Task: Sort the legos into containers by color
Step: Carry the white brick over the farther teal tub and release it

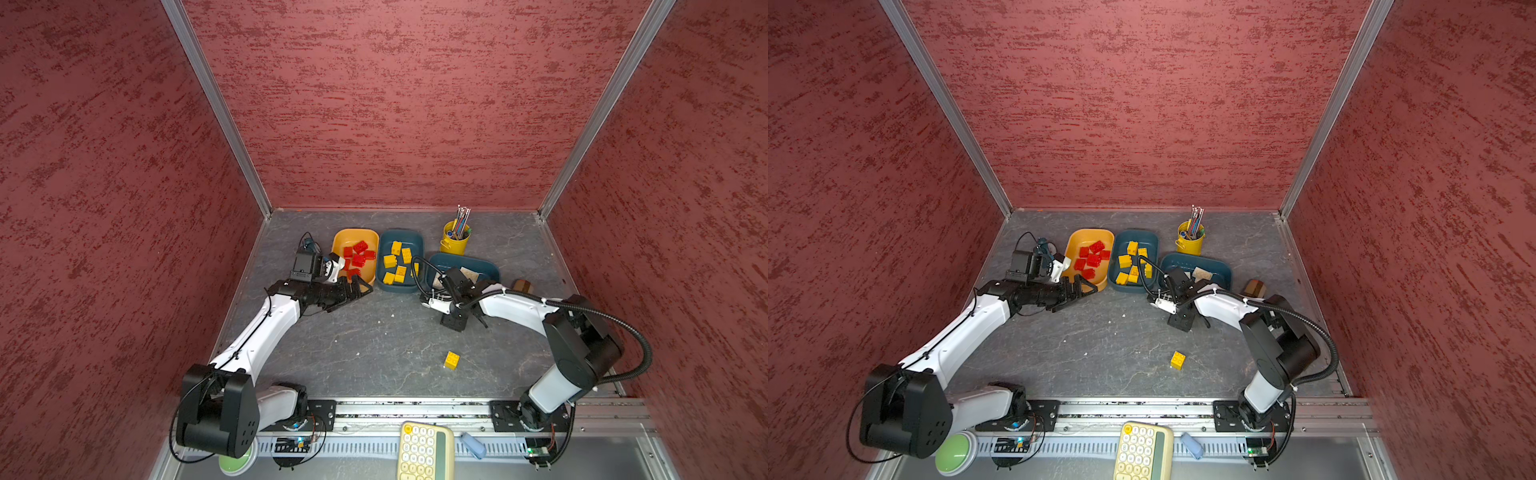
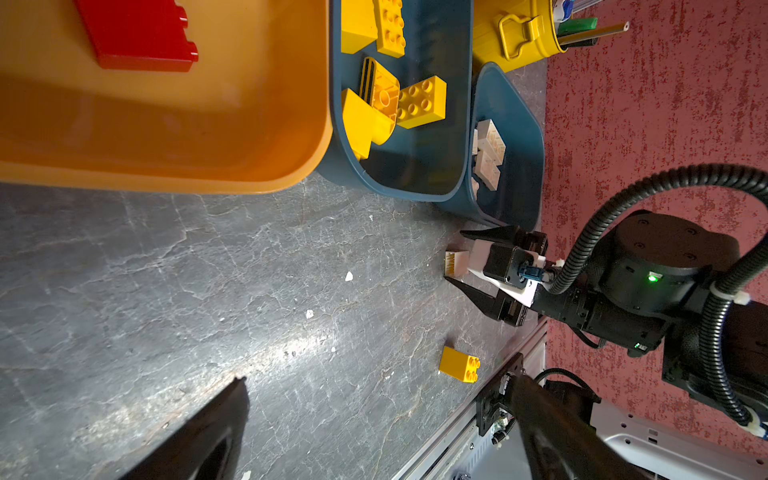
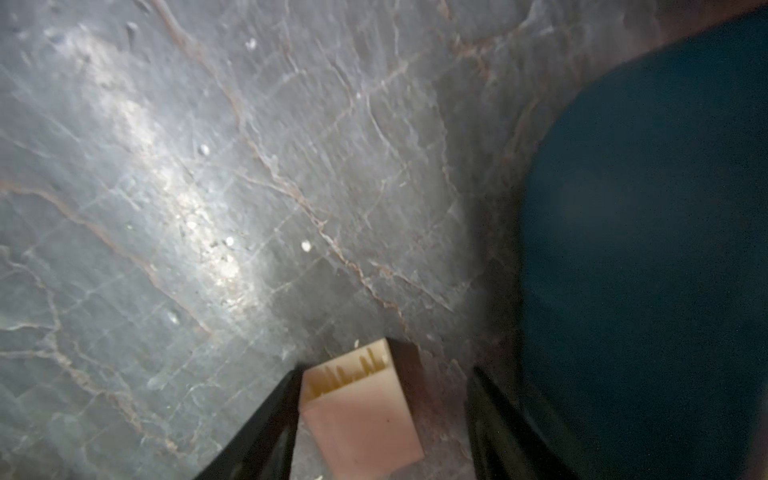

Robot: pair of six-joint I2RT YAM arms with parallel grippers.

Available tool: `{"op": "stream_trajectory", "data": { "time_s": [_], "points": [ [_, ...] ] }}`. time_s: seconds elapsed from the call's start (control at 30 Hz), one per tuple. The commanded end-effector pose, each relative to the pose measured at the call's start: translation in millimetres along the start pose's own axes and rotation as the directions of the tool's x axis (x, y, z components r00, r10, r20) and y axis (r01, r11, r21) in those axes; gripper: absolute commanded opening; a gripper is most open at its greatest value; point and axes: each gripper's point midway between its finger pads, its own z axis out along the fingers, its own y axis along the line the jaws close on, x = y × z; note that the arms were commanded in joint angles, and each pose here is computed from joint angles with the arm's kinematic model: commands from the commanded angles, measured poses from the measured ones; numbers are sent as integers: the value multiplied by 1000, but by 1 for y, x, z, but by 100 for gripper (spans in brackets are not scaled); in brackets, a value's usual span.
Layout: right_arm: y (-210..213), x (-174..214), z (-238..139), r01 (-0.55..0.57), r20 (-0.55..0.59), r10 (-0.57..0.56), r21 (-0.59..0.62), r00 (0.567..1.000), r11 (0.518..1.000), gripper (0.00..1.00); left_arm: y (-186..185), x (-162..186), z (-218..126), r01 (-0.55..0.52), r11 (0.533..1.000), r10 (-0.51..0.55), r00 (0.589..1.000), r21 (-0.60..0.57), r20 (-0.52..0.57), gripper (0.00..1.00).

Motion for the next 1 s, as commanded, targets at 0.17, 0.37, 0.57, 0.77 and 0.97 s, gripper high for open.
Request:
{"op": "stream_trajectory", "data": {
  "time_s": [0.17, 0.37, 0.57, 0.77, 0.97],
  "points": [
    [23, 20, 0, -76, -60, 67, -167, 996, 983, 45, -12, -5, -9, -45, 999, 45, 999, 15, 23, 99],
    [21, 15, -10, -102, -40, 97, -171, 995, 980, 30, -14, -6, -9, -48, 999, 47, 999, 20, 25, 99],
    [2, -6, -45, -134, 81, 142, -100, 987, 986, 22, -21, -8, -11, -51, 998, 50, 998, 42, 28, 99],
    [-67, 1, -91, -280, 178, 252, 148, 951, 949, 23, -46, -16, -11, -73, 990, 68, 997, 117, 48, 100],
    [-135, 52, -91, -452, 82, 452, 325, 888, 830, 24, -62, -20, -4, -101, 984, 96, 994, 144, 43, 99]
  ]
}}
